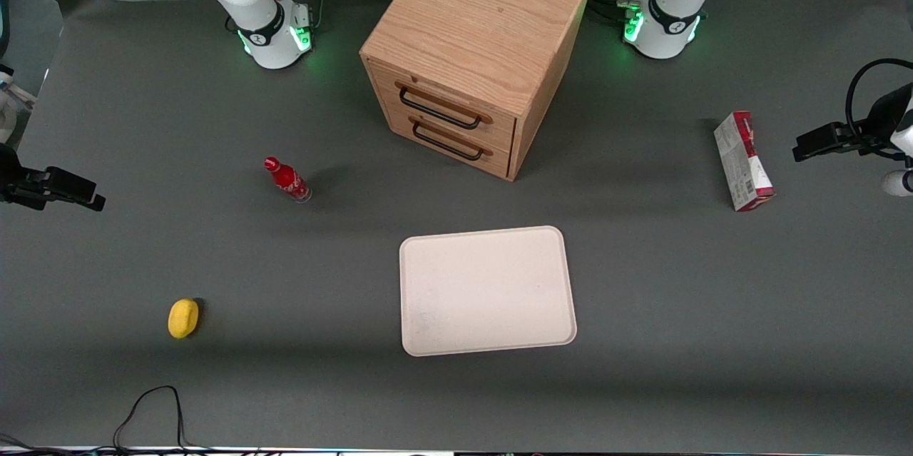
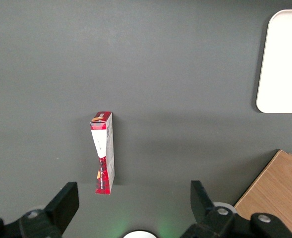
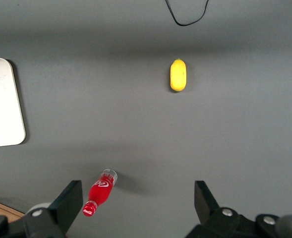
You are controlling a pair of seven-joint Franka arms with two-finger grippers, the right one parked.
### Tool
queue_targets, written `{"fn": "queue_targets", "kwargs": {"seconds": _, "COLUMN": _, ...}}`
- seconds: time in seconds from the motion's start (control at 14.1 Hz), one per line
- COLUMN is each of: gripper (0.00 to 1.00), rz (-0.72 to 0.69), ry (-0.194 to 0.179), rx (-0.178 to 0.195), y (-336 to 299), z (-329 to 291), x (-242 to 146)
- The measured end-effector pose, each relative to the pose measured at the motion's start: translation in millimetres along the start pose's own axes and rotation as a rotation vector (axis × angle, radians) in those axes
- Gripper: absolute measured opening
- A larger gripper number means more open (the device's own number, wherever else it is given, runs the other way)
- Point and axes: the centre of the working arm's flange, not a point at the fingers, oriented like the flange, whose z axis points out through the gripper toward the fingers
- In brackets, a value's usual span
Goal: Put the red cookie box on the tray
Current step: 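Move the open left gripper above the upright red cookie box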
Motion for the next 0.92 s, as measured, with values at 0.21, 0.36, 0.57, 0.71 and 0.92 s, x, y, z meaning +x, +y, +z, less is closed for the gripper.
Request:
{"fn": "queue_targets", "kwargs": {"seconds": 0.21, "gripper": 1.0, "rz": -0.002, "ry": -0.005, "rx": 0.0, "y": 0.1, "z": 1.5, "x": 0.5}}
{"fn": "queue_targets", "kwargs": {"seconds": 0.36, "gripper": 1.0, "rz": -0.015, "ry": -0.008, "rx": 0.001, "y": 1.0, "z": 3.0, "x": 1.3}}
{"fn": "queue_targets", "kwargs": {"seconds": 0.57, "gripper": 1.0, "rz": -0.02, "ry": -0.011, "rx": 0.001, "y": 2.1, "z": 4.6, "x": 2.2}}
{"fn": "queue_targets", "kwargs": {"seconds": 0.71, "gripper": 1.0, "rz": -0.018, "ry": -0.013, "rx": 0.001, "y": 3.0, "z": 5.3, "x": 2.5}}
{"fn": "queue_targets", "kwargs": {"seconds": 0.92, "gripper": 1.0, "rz": -0.019, "ry": -0.016, "rx": 0.001, "y": 2.6, "z": 7.3, "x": 3.7}}
